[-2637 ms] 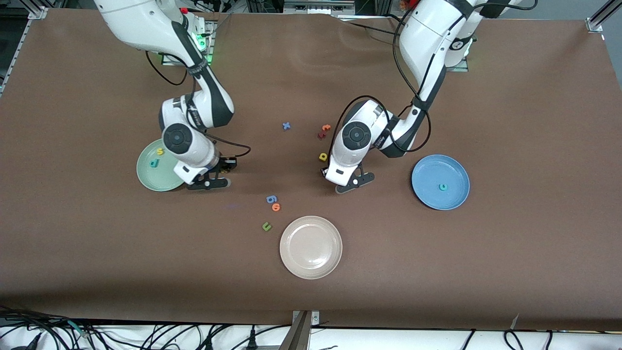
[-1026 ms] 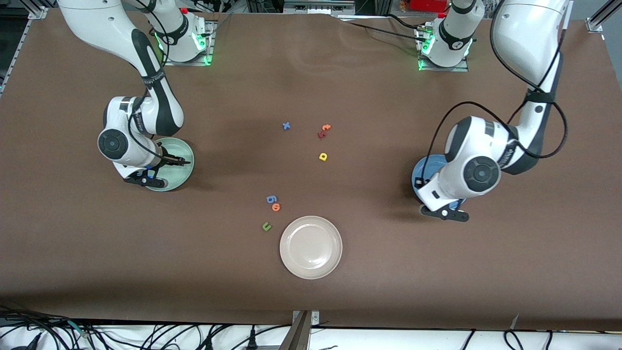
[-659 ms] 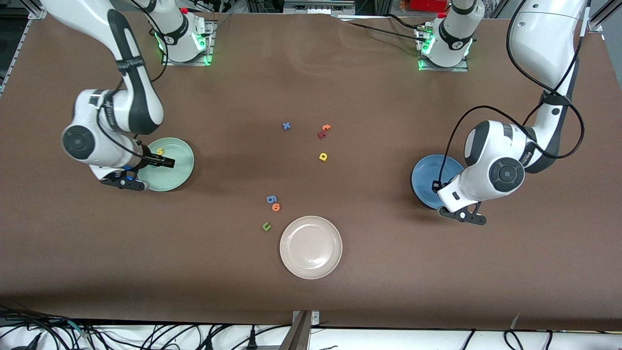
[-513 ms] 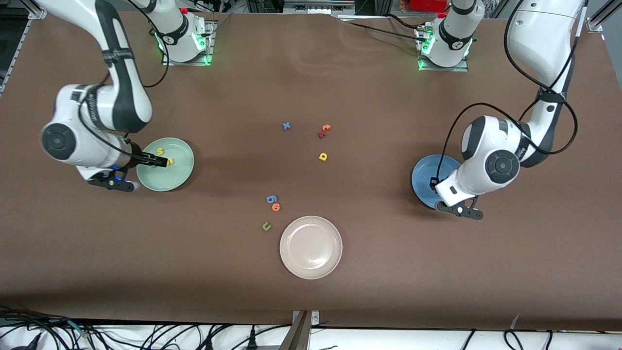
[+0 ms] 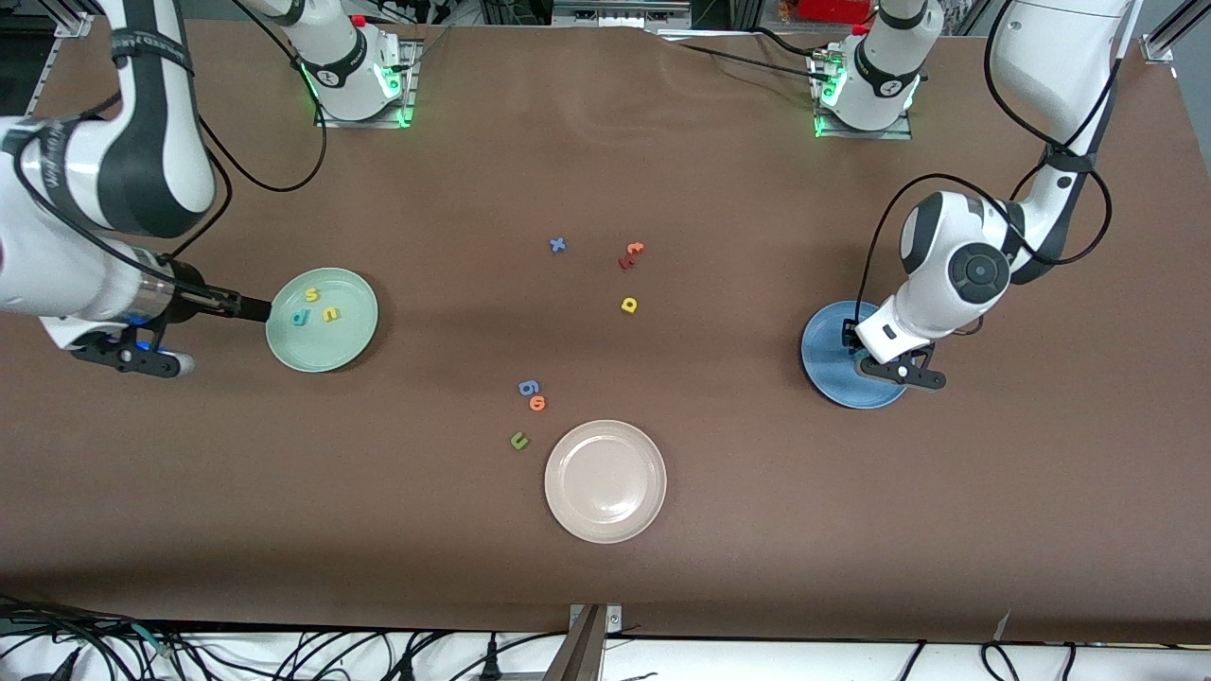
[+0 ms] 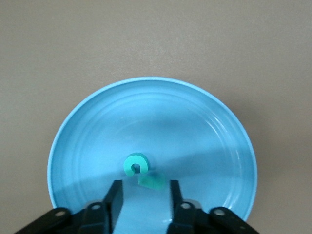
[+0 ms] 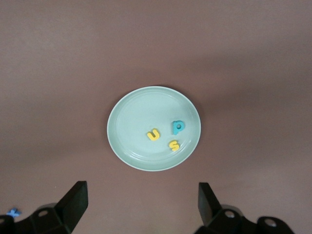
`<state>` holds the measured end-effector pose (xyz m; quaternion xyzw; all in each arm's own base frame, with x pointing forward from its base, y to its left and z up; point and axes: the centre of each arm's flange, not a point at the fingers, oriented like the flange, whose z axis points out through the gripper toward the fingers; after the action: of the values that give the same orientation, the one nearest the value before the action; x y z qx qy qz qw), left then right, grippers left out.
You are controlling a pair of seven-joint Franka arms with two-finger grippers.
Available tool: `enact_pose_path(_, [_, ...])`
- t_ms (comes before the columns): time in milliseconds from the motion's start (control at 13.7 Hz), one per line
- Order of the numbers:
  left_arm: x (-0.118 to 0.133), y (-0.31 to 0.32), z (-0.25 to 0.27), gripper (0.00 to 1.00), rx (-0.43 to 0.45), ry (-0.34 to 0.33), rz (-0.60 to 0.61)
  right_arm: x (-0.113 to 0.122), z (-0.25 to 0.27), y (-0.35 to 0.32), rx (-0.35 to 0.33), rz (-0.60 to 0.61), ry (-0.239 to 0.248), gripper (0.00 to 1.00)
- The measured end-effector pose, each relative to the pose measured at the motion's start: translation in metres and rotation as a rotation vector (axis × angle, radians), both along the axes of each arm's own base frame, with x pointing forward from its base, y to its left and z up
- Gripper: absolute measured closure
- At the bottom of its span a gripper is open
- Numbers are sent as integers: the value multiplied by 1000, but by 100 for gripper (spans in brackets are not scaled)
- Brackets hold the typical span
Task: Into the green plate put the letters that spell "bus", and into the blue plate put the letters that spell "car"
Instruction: 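Raise the right gripper away while the left gripper leaves the plate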
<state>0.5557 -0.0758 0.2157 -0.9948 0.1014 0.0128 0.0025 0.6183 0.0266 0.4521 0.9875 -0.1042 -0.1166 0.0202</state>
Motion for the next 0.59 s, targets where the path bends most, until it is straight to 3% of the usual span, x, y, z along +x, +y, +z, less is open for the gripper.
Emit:
enact_pose_path(147, [-10, 4, -2, 43, -1, -6, 4, 4, 35, 1, 0, 3, -22, 0])
enact_pose_path(440, [-13, -16, 17, 3, -24, 17, 41, 6, 75, -3, -4, -1, -55, 0])
enact_pose_path(586, [-25, -54, 37, 0, -36, 33, 106, 5, 86, -1, -3, 4, -54, 0])
